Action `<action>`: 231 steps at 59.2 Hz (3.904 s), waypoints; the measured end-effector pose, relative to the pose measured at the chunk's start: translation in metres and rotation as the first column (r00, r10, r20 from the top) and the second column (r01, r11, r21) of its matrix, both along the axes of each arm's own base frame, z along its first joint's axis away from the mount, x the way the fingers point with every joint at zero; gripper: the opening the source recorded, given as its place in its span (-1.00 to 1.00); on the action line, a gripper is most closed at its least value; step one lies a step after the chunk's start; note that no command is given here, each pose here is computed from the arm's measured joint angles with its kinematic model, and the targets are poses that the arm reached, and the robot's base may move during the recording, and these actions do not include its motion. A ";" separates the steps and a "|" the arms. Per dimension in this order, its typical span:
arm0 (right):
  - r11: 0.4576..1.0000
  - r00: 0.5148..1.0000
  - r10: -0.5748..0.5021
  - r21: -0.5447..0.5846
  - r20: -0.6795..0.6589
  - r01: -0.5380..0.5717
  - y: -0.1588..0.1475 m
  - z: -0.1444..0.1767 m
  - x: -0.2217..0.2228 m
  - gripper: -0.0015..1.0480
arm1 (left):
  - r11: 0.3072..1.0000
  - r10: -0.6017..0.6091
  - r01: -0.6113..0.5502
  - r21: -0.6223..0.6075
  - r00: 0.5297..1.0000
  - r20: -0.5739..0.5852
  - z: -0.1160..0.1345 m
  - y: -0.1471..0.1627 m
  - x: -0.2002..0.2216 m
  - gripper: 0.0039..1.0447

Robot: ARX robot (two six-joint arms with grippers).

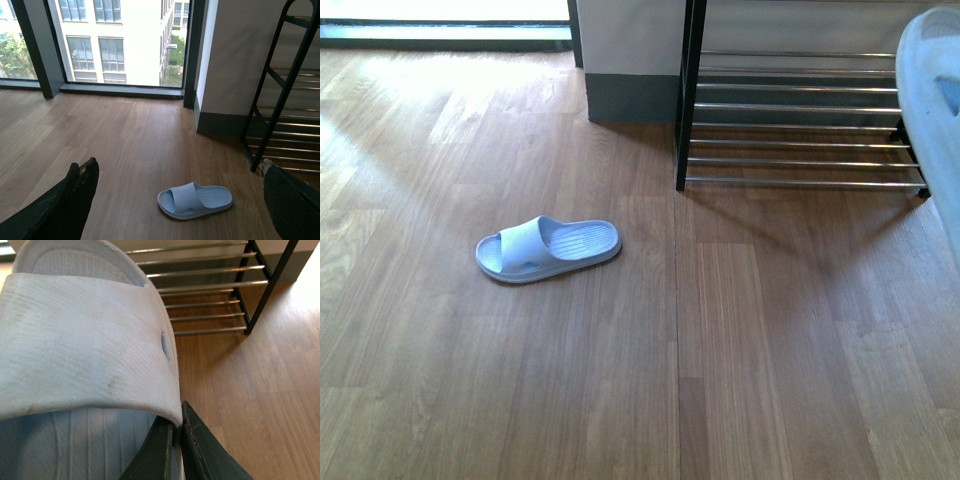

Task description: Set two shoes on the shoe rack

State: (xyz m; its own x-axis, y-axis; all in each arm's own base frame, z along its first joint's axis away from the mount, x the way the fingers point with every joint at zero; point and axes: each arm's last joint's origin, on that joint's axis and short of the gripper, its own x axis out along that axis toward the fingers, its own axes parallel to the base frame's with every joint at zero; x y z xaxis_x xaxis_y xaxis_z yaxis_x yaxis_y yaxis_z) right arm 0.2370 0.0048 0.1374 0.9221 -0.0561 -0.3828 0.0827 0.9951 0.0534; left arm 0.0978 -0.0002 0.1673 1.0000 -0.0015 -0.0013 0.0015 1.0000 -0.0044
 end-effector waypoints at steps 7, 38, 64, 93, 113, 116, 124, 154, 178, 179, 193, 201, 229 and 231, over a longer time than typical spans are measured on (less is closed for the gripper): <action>1.000 1.000 0.001 0.003 0.009 -0.001 0.000 0.002 -0.001 -0.97 | 1.000 0.000 0.000 0.000 1.000 0.000 0.000 0.000 0.000 0.83; 1.000 1.000 0.004 0.004 0.010 -0.004 0.000 0.002 -0.001 -0.97 | 1.000 0.000 0.000 0.000 1.000 0.000 0.000 0.000 0.000 0.83; 1.000 1.000 0.000 0.004 0.010 0.000 -0.001 0.002 -0.001 -0.97 | 1.000 -0.001 0.001 0.000 1.000 0.000 0.000 0.000 0.000 0.83; 1.000 1.000 0.000 0.004 0.009 0.000 -0.001 0.002 -0.001 -0.97 | 0.982 0.186 -0.188 0.026 0.929 -0.321 0.007 -0.005 0.058 0.83; 1.000 1.000 -0.002 0.004 0.009 0.002 -0.001 0.002 -0.001 -0.97 | 0.983 0.157 -0.181 0.022 0.778 -0.608 -0.078 -0.039 0.181 0.83; 1.000 1.000 -0.001 0.004 0.009 0.001 -0.001 0.002 -0.001 -0.97 | 0.981 0.160 -0.193 0.020 0.744 -0.648 -0.098 -0.047 0.192 0.83; 1.000 1.000 -0.001 0.004 0.009 0.001 -0.001 0.002 -0.001 -0.97 | 0.948 0.252 -0.312 0.066 0.608 -0.753 -0.173 -0.076 0.222 0.83; 1.000 1.000 -0.001 0.004 0.009 0.001 -0.001 0.002 -0.001 -0.97 | 0.829 0.430 -0.537 0.156 0.435 -0.791 -0.306 -0.085 0.285 0.83; 1.000 1.000 -0.001 0.004 0.009 0.001 -0.001 0.002 -0.001 -0.97 | 0.781 0.503 -0.581 0.229 0.367 -0.783 -0.341 -0.091 0.299 0.83; 1.000 1.000 -0.001 0.004 0.009 0.001 -0.001 0.002 -0.001 -0.97 | 0.780 0.505 -0.581 0.233 0.365 -0.782 -0.342 -0.092 0.300 0.83; 1.000 1.000 -0.001 0.004 0.009 0.001 -0.001 0.002 -0.001 -0.97 | 0.779 0.518 -0.570 0.262 0.348 -0.781 -0.355 -0.097 0.324 0.20; 1.000 1.000 -0.001 0.004 0.009 0.001 -0.001 0.002 -0.001 -0.97 | 0.791 0.530 -0.544 0.279 0.382 -0.757 -0.352 -0.099 0.339 -0.31; 1.000 1.000 -0.001 0.004 0.009 0.001 -0.001 0.002 -0.001 -0.97 | 0.893 0.445 -0.341 0.293 0.585 -0.678 -0.246 -0.066 0.318 -0.97; 1.000 1.000 -0.001 0.004 0.009 0.001 -0.001 0.002 -0.001 -0.97 | 0.899 0.435 -0.326 0.291 0.608 -0.664 -0.233 -0.064 0.313 -0.97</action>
State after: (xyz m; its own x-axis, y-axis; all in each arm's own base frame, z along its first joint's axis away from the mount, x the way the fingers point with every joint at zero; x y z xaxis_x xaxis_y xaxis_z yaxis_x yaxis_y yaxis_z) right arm 0.2363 0.0037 0.1396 0.9256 -0.0552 -0.3745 0.0830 0.9948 0.0583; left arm 0.4110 -0.0638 -0.0655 0.6077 0.4338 -0.6652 -0.3285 0.8999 0.2868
